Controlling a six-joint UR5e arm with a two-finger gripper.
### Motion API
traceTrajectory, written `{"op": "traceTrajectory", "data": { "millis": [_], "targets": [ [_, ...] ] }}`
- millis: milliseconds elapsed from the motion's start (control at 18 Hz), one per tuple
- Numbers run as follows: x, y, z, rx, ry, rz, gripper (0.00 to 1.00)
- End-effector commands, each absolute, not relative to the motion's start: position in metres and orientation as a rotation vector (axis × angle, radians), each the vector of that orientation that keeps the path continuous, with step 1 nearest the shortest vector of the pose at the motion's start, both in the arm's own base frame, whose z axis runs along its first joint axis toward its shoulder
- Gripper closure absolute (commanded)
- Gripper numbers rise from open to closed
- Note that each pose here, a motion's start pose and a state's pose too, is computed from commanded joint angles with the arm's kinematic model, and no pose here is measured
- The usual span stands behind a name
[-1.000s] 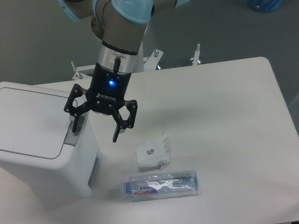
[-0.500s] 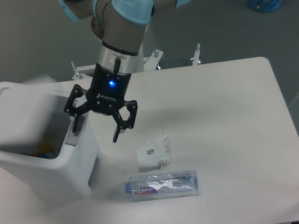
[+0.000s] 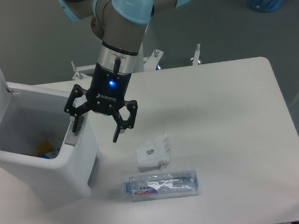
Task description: Open the trash can
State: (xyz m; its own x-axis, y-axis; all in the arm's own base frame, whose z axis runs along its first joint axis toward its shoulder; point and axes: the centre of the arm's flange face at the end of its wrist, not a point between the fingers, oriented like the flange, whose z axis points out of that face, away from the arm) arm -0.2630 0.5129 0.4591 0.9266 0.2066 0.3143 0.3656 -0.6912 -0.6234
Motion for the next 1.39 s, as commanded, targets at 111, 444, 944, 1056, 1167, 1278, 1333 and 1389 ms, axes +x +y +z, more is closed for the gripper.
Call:
{"op": "traceTrajectory", "data": {
  "millis": [111, 444, 944, 1056, 1167, 1278, 1333, 1389],
  "targets": [
    [-0.267, 0.513, 0.463, -2.348, -0.406, -0.275, 0.0],
    [-0.311, 0.492, 0.485, -2.318, -0.364, -0.149, 0.0],
    [-0.437, 0.436, 0.408, -2.564, -0.267, 0.185, 0.0],
    [-0.461, 0.437, 0.375, -2.674, -0.256, 0.253, 0.0],
    [-0.489, 0.43, 0.362, -2.732, -0.216, 0.316, 0.0],
    [-0.512, 0.426, 0.369, -2.728, -0.219, 0.353, 0.0],
    [-0.515, 0.428, 0.369, -2.727, -0.218, 0.354, 0.0],
    [-0.517, 0.429, 0.366, -2.73, -0.213, 0.353, 0.0]
  ]
}}
